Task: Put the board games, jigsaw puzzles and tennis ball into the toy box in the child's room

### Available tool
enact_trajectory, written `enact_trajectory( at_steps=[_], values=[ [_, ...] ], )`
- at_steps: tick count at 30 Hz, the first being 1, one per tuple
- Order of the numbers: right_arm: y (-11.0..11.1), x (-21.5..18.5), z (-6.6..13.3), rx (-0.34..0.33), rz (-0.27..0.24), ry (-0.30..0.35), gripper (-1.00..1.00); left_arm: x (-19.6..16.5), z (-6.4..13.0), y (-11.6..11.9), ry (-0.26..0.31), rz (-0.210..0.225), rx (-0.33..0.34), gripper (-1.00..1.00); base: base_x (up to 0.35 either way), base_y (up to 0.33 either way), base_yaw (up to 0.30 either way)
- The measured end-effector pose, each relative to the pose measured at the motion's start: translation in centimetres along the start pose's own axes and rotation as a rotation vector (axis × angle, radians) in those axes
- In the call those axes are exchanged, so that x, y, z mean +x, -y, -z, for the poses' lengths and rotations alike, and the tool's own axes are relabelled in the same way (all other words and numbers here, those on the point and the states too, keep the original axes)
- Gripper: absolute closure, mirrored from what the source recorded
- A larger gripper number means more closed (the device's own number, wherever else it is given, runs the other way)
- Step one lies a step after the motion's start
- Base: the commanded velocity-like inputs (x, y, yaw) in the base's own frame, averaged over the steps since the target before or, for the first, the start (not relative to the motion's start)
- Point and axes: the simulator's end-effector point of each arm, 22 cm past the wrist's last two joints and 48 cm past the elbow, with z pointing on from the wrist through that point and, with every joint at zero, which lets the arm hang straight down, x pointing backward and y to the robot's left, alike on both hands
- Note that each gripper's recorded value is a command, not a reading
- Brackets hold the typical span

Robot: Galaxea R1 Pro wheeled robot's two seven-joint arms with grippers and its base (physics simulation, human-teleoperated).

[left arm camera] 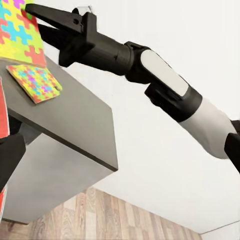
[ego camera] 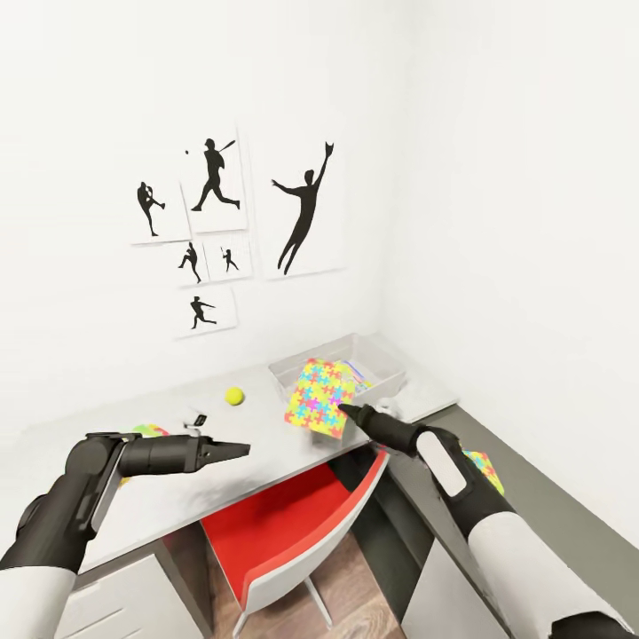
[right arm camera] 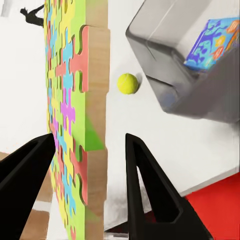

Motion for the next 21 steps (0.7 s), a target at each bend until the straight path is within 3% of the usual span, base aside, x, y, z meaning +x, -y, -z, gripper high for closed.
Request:
enact_trajectory(
  at_steps=[4,7,11,20,21],
  values=[
    [-3.2,-5.1,-0.5,-0.005,-0.026,0.036,1.0,-1.2,1.5,-0.4,0.055,-0.001,-0.019,-1.0,0.0,0.0,0.0],
    [-5.3,-8.6,-0.8,0.019,-0.017,0.046,1.0,-1.6,2.1,-0.5,0.077,-0.001,-0.026,-1.0,0.0,0.0,0.0],
    [-6.3,-11.2,-1.1,0.066,-0.016,0.024,1.0,-1.7,2.4,-0.8,0.088,0.007,-0.029,-1.0,0.0,0.0,0.0],
    [-6.8,-13.0,-1.0,0.078,-0.018,0.033,1.0,-1.8,2.6,-0.9,0.093,0.011,-0.032,-1.0,0.0,0.0,0.0],
    [-6.7,-13.6,-0.6,0.069,-0.04,0.051,1.0,-1.8,2.7,-0.9,0.094,0.012,-0.033,-1.0,0.0,0.0,0.0]
  ],
)
